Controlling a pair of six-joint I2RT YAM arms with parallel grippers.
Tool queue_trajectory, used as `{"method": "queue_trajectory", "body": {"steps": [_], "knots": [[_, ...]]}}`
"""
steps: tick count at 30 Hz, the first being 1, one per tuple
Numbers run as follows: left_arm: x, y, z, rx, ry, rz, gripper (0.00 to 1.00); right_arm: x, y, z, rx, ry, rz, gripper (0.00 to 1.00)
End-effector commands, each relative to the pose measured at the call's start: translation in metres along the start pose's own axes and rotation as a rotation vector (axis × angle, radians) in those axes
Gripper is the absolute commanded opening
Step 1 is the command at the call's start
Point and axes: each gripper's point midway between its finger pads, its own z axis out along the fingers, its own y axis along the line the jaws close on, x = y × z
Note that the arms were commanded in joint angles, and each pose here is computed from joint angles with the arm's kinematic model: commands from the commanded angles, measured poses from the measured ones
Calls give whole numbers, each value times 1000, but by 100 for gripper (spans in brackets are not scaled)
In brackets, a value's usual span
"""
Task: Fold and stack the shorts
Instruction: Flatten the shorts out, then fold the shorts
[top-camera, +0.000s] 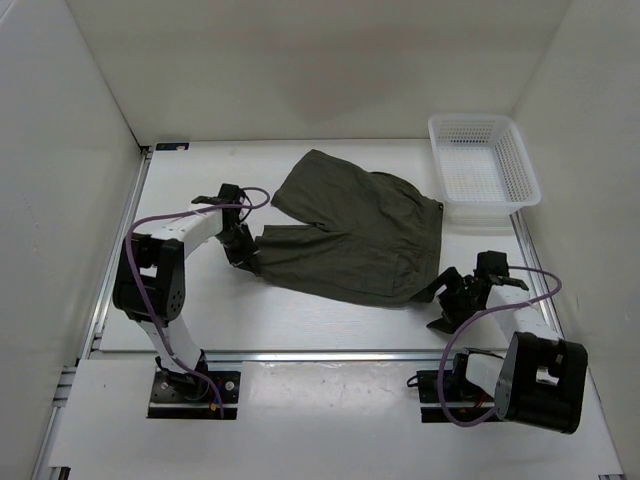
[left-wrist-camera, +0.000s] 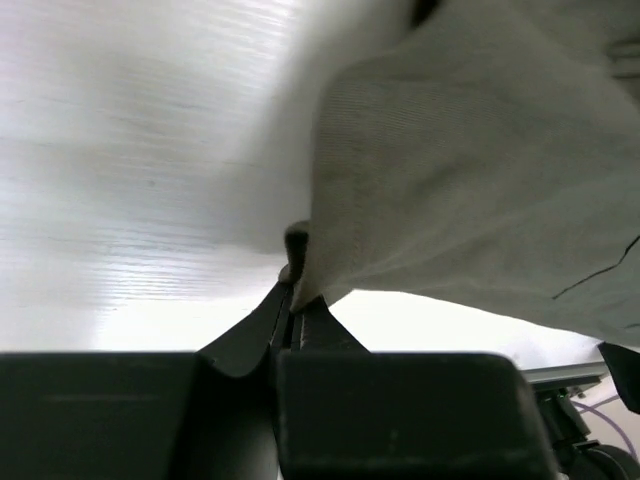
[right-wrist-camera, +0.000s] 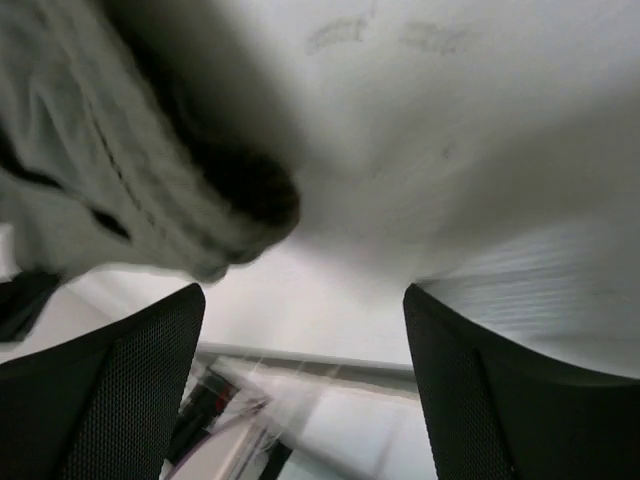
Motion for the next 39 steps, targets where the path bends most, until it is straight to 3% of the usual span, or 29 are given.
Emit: {"method": "queue_trajectory", "body": {"steps": [1, 5, 8, 12, 13, 16, 26, 32, 39], "knots": [[-4, -14, -15, 24, -40, 61, 10, -2, 18, 13, -122, 28, 35, 85], [-4, -13, -8, 13, -24, 57, 10, -3, 17, 24, -142, 37, 66, 82], [-5, -14, -10, 13, -24, 57, 10, -13, 17, 26, -128, -2, 58, 70], [-16, -14, -16, 25, -48, 49, 10, -35, 18, 23, -87, -93, 55, 41], [-22, -11, -19, 18, -59, 36, 10, -40, 15, 23, -62, -119, 47, 23], [-26, -1, -21, -7, -66, 21, 10, -42, 15, 18, -39, -122, 0, 0], [13, 46, -27, -36, -56, -62, 10, -3, -17, -18, 86, -72, -116, 0], [37, 50, -49, -8, -80, -89, 10, 9, -20, -45, 112, -95, -126, 0], [21, 41, -94, -18, -165, -80, 10, 24, -28, -66, 172, -87, -92, 0]]}}
